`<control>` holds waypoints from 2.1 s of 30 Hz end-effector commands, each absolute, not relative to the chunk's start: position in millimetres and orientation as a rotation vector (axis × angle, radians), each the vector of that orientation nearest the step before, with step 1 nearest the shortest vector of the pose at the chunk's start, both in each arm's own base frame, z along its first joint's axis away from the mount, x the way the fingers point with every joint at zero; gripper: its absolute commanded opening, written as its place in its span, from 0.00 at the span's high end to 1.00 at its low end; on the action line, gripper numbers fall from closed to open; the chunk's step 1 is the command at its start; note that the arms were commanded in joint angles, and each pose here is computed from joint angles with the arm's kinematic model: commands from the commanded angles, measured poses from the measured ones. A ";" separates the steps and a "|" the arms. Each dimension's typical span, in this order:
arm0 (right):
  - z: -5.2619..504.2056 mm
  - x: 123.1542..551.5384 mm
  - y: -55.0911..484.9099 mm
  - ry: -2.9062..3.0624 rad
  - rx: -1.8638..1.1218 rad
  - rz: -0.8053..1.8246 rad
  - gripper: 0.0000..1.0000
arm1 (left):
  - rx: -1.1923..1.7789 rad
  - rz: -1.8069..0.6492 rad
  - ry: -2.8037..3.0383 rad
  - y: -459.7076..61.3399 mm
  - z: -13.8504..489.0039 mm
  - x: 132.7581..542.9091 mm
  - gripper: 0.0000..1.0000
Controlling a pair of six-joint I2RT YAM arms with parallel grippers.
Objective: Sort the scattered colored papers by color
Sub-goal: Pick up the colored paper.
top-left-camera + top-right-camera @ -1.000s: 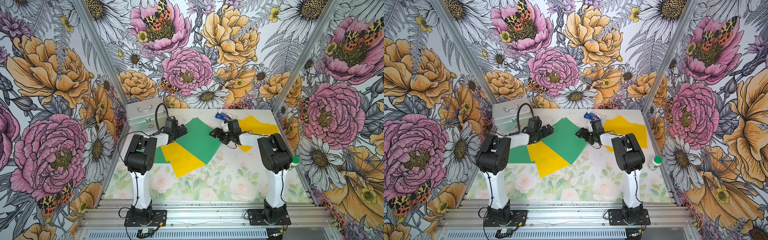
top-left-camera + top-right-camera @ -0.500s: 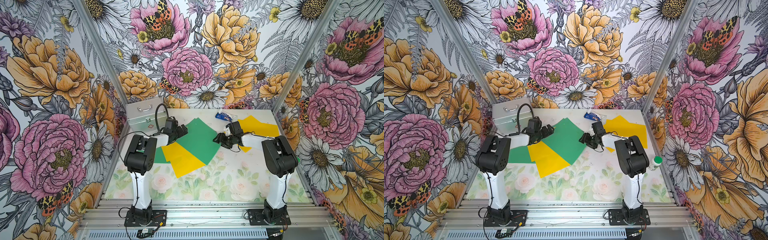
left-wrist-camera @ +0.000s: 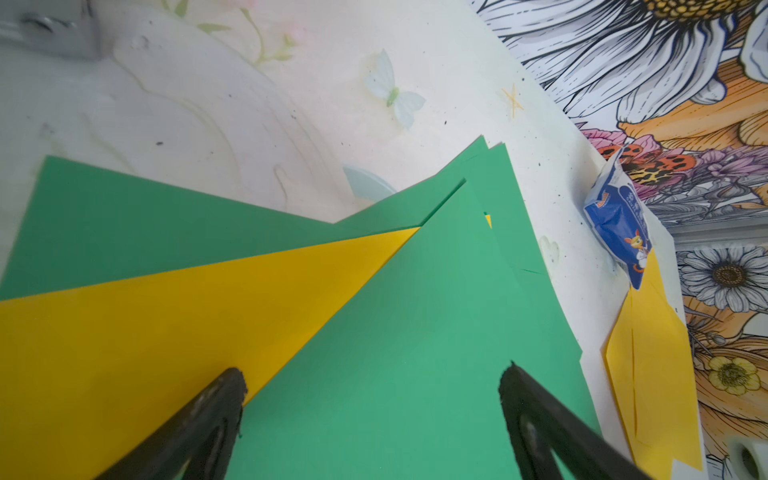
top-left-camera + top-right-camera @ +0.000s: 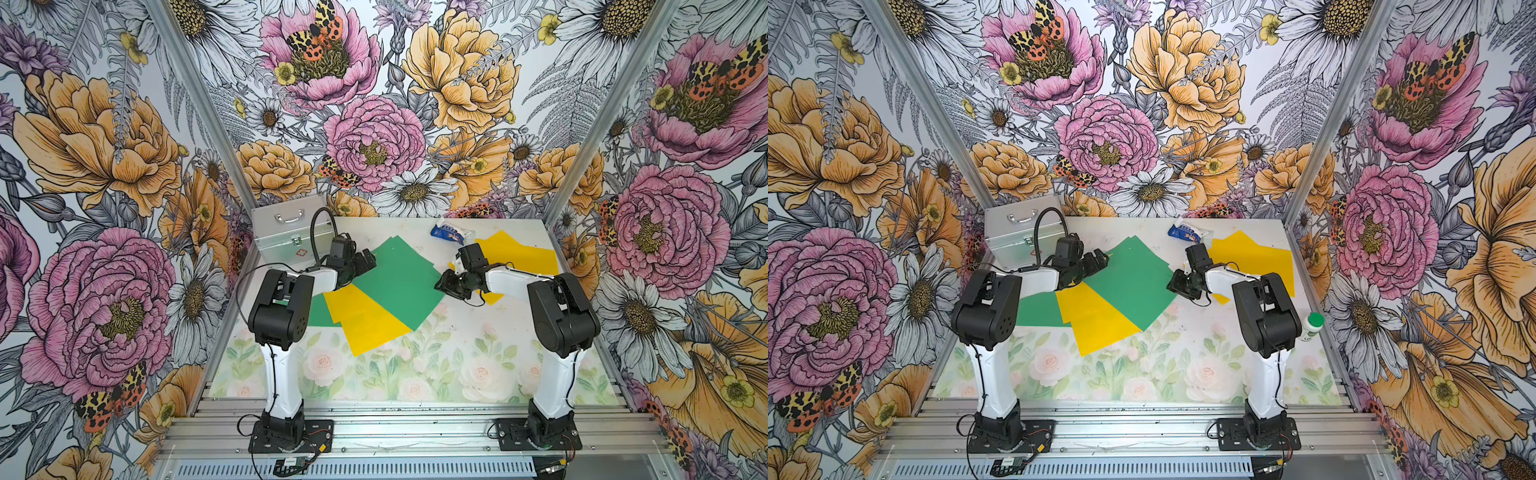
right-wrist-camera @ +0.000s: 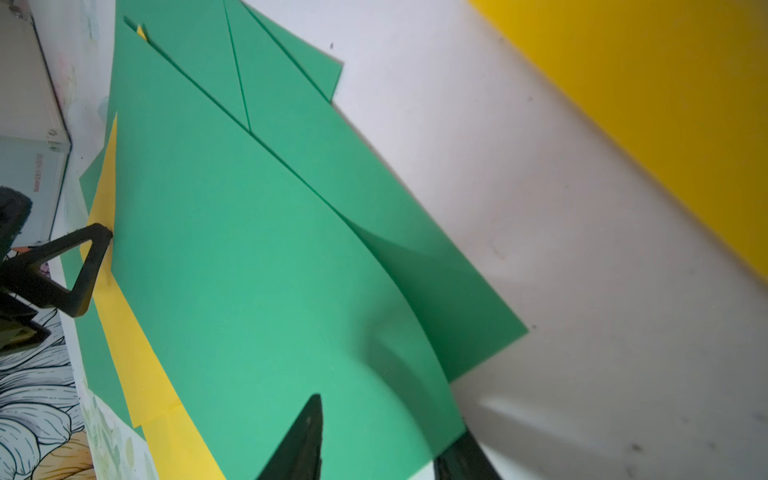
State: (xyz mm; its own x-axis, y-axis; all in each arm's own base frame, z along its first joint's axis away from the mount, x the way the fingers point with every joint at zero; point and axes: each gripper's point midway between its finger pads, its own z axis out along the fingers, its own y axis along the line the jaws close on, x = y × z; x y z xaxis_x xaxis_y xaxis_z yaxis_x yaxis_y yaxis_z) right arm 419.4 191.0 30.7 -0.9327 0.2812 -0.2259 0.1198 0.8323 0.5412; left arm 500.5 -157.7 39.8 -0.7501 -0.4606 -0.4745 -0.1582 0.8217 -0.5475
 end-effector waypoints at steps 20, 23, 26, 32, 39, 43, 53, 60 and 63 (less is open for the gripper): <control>88.1 425.5 189.3 2.620 0.238 0.795 1.00 | -0.515 -0.656 2.626 -155.7 11.6 459.5 0.02; 106.3 432.2 186.5 2.578 0.217 0.784 1.00 | -0.523 -0.729 2.576 -159.5 39.5 462.0 0.02; 122.9 439.6 184.5 2.541 0.207 0.786 1.00 | -0.537 -0.793 2.532 -167.4 66.0 458.1 0.02; 155.7 449.4 186.0 2.466 0.189 0.813 1.00 | -0.592 -0.919 2.460 -185.1 98.7 433.6 0.02; 192.9 453.9 182.5 2.380 0.218 0.830 1.00 | -0.707 -1.078 2.397 -205.3 104.7 407.9 0.02; 212.8 454.0 179.3 2.335 0.260 0.852 1.00 | -0.767 -1.228 2.364 -233.0 99.6 402.8 0.02; 252.6 446.7 173.5 2.247 0.337 0.933 1.00 | -0.827 -1.491 2.294 -302.2 80.9 424.5 0.02; 261.1 437.6 163.8 2.221 0.369 0.940 1.00 | -0.875 -1.668 2.167 -328.4 91.4 449.4 0.02; 262.7 435.6 161.4 2.216 0.377 0.948 1.00 | -0.859 -1.715 2.157 -342.5 97.2 455.1 0.02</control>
State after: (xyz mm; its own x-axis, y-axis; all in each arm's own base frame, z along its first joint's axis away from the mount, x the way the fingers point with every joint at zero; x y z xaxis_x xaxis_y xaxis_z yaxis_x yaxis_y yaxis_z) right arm 439.2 165.1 251.7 -0.7391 0.4796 -0.4730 0.0044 0.7056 0.7086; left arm 446.3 -322.4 67.6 -0.7688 -0.6215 0.1503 -0.3490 0.2109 -0.9131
